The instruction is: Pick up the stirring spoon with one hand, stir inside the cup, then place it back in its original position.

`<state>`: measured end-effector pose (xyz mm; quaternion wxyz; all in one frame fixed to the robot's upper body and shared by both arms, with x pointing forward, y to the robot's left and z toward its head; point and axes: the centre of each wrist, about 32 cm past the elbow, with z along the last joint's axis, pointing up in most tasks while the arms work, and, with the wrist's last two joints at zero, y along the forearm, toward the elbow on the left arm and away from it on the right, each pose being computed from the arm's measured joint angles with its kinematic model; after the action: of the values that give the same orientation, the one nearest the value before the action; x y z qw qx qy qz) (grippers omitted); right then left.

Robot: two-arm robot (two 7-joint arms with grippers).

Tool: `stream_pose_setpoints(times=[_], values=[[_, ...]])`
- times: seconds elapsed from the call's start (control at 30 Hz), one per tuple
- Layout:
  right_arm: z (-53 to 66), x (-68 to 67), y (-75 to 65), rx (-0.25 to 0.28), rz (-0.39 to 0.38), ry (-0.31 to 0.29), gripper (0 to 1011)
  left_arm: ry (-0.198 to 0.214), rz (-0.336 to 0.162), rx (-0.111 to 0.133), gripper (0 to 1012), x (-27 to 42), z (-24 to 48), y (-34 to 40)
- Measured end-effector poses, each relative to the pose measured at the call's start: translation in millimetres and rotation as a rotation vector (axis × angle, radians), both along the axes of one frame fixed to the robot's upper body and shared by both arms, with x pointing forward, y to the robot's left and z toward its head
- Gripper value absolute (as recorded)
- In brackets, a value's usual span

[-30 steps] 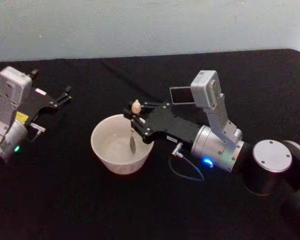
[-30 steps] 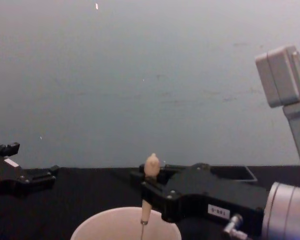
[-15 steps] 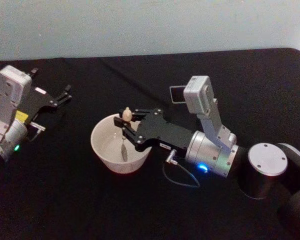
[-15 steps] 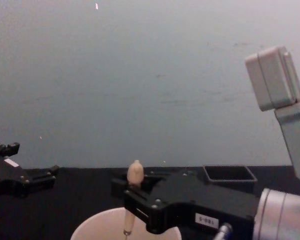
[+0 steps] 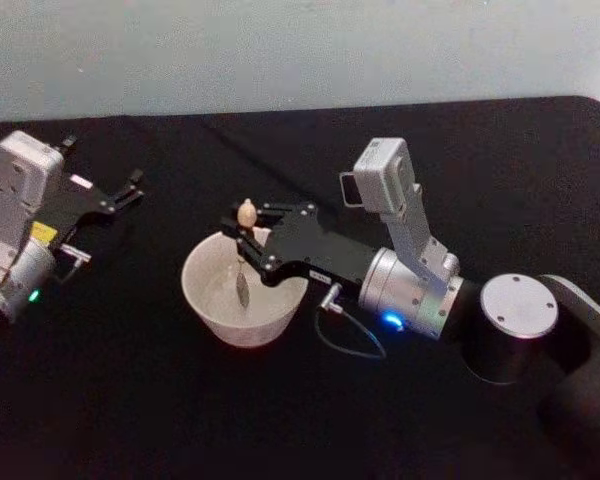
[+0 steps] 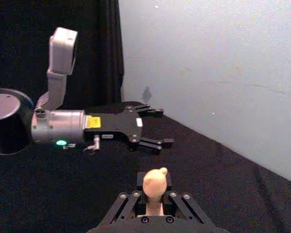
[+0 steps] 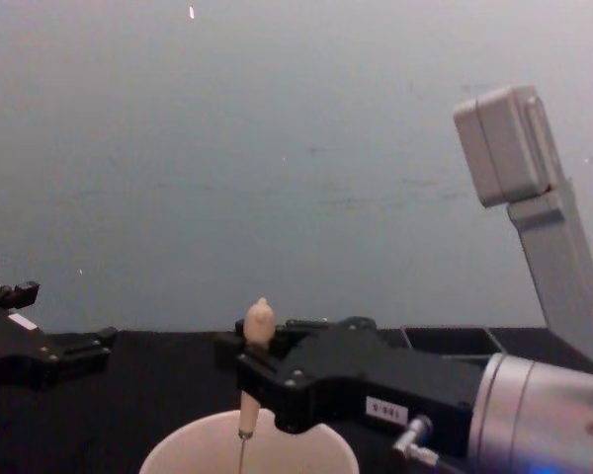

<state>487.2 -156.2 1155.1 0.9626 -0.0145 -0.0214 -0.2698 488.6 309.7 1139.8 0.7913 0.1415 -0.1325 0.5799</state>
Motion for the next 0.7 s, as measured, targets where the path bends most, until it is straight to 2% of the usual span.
stream_pose_setpoints(times=[0.33, 0.7], values=[[2.0, 6.3, -2.0, 0.006, -0.034, -0.008, 170, 0.000, 0.000, 0.000, 1001, 0.0, 0.0, 0.0], [0.4, 2.4, -11.7, -0.006, -0.050, -0.004, 169, 0.000, 0.000, 0.000, 1001, 0.0, 0.0, 0.0]])
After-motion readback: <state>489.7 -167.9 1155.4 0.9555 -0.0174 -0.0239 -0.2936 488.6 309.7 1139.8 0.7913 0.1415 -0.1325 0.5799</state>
